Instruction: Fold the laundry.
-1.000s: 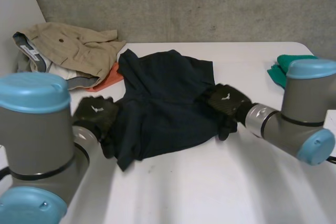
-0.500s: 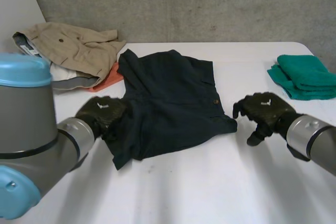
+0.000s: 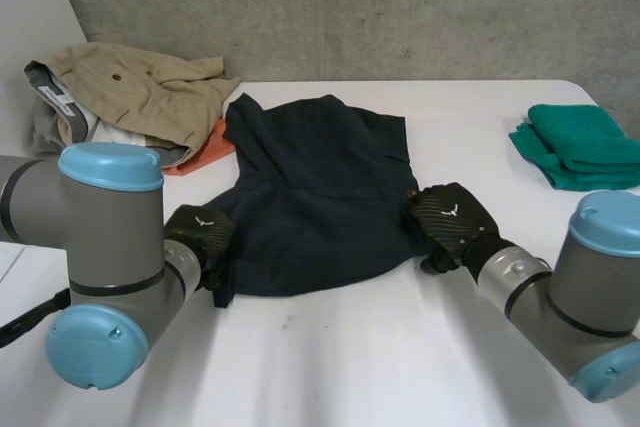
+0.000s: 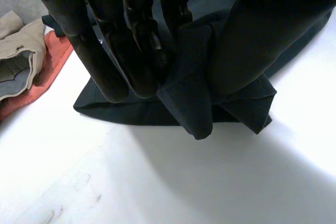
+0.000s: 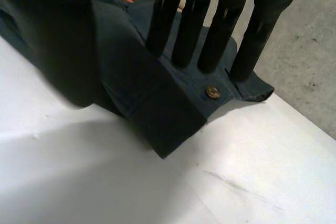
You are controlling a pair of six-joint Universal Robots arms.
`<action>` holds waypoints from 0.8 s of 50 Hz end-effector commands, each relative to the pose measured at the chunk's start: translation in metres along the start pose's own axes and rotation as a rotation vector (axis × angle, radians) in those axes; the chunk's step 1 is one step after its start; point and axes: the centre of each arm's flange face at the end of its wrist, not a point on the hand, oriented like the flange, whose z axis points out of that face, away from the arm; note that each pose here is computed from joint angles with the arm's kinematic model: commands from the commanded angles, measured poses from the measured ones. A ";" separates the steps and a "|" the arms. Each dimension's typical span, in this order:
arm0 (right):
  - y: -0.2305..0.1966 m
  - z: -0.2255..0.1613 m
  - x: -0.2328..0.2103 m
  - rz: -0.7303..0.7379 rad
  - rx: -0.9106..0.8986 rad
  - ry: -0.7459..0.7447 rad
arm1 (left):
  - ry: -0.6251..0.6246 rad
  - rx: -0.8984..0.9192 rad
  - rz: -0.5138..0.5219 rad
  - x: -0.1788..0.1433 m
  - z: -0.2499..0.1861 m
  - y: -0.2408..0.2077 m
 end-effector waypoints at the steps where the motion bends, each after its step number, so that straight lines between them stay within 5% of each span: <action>1: 0.000 0.007 0.000 -0.021 -0.012 0.033 | -0.024 -0.019 0.022 -0.006 -0.005 0.001; 9: -0.046 -0.028 0.021 -0.084 -0.026 0.033 | 0.069 -0.167 0.196 -0.007 -0.077 0.010; 20: -0.063 -0.105 0.025 -0.314 -0.376 -0.315 | 0.304 -0.139 0.366 0.028 -0.172 0.018; 29: -0.060 -0.070 0.030 -0.173 -0.295 -0.232 | 0.168 -0.162 0.378 0.013 -0.118 0.009; 40: -0.051 -0.048 0.037 -0.079 -0.227 -0.170 | -0.092 0.158 0.173 -0.051 -0.031 -0.052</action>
